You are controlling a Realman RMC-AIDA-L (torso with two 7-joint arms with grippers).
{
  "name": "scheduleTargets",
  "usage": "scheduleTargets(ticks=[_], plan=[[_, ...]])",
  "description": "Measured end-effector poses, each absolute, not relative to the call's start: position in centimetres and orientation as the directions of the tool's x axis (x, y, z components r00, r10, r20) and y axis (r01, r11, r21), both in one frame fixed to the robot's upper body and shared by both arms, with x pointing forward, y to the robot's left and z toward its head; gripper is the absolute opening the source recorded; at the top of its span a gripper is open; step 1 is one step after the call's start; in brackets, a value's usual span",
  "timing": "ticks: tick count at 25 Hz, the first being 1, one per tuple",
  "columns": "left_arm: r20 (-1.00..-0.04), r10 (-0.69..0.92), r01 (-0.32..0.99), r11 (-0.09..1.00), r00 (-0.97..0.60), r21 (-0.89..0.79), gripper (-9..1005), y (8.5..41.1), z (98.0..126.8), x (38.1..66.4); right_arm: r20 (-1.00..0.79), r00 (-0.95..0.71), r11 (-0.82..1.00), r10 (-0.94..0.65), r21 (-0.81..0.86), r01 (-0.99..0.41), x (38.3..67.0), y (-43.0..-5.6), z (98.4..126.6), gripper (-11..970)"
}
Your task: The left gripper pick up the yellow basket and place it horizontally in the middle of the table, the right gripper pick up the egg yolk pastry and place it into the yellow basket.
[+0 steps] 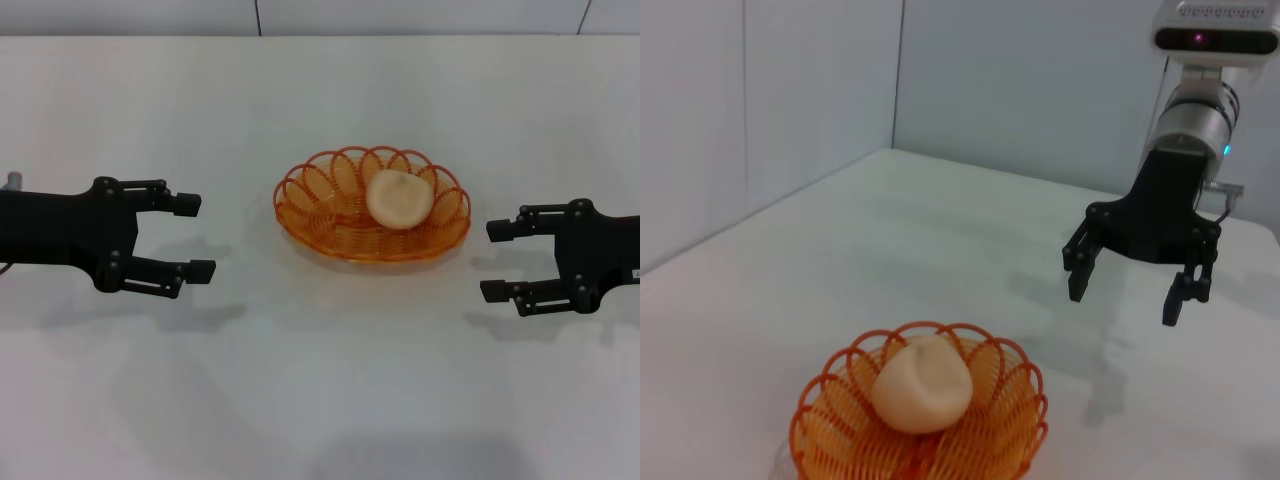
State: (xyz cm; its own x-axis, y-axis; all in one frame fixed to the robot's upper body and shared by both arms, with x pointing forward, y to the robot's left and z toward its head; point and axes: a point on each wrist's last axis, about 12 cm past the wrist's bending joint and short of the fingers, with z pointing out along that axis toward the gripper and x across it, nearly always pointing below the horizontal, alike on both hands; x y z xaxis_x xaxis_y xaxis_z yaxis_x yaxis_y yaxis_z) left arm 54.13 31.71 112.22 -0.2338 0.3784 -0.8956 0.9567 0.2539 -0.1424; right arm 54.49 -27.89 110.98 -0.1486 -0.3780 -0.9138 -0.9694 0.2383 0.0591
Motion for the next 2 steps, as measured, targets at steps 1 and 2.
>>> scheduleTargets(ticks=[1, 2], plan=[[-0.893, 0.382, 0.956, 0.255, -0.237, -0.145, 863, 31.78, 112.23, 54.14, -0.913, -0.149, 0.239, -0.379, 0.059, -0.969, 54.46, -27.97, 110.98, 729], [-0.891, 0.385, 0.956, 0.255, -0.238, -0.145, 863, 31.81, 112.22, 54.14, -0.913, -0.149, 0.239, -0.379, 0.060, -0.969, 54.45, -28.00, 110.99, 729]])
